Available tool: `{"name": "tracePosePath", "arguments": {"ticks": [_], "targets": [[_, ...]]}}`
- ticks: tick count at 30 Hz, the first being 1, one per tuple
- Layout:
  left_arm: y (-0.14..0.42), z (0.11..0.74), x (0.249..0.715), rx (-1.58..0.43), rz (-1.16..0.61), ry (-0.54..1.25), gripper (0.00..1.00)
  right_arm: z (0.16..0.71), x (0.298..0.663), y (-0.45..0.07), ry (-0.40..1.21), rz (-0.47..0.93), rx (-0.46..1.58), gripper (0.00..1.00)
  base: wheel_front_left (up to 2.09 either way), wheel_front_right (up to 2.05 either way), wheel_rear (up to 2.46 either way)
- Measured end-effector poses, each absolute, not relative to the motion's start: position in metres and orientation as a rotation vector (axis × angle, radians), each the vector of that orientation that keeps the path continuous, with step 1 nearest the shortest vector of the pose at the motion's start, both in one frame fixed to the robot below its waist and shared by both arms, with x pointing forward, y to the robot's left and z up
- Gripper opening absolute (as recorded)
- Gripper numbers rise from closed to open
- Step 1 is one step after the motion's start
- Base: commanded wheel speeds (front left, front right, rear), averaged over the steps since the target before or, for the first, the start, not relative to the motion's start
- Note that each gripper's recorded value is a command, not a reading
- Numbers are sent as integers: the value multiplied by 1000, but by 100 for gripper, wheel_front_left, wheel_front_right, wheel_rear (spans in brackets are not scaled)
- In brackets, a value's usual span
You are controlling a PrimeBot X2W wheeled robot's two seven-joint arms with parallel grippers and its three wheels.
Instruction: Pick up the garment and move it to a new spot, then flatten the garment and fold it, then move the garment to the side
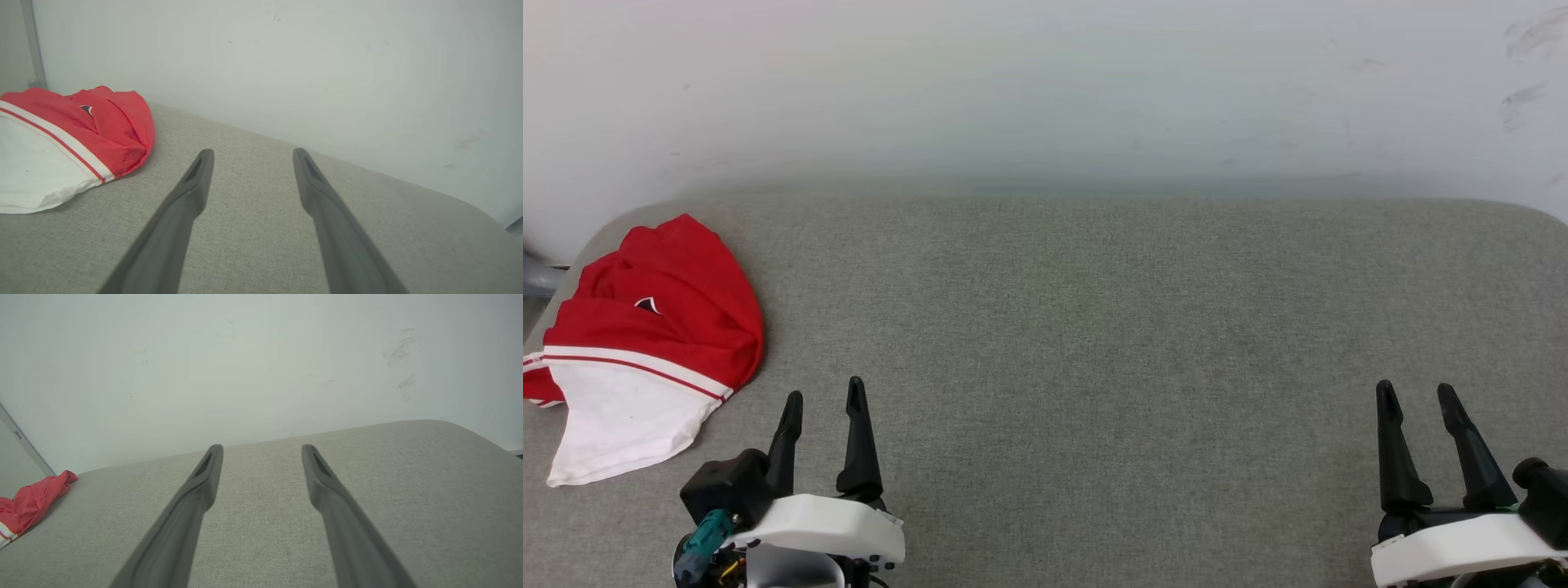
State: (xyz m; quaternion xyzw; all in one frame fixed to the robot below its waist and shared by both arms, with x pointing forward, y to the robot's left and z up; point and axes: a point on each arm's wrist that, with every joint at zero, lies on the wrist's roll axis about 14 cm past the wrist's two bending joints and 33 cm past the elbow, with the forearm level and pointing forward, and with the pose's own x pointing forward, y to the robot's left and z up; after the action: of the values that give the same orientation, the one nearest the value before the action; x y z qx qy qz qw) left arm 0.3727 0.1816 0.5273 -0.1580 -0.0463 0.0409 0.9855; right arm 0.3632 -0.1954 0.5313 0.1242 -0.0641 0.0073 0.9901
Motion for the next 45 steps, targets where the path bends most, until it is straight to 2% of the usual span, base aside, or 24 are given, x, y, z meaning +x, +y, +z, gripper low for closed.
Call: {"name": "tracePosePath", "arguments": {"ticks": [20, 45], "targets": [[170, 537, 369, -147, 41, -148, 100, 536, 359, -195, -158, 24, 93, 100, 0, 0, 0], [170, 525, 364, -76, 21, -139, 100, 543, 357, -192, -198, 41, -19, 100, 0, 0, 0]]}}
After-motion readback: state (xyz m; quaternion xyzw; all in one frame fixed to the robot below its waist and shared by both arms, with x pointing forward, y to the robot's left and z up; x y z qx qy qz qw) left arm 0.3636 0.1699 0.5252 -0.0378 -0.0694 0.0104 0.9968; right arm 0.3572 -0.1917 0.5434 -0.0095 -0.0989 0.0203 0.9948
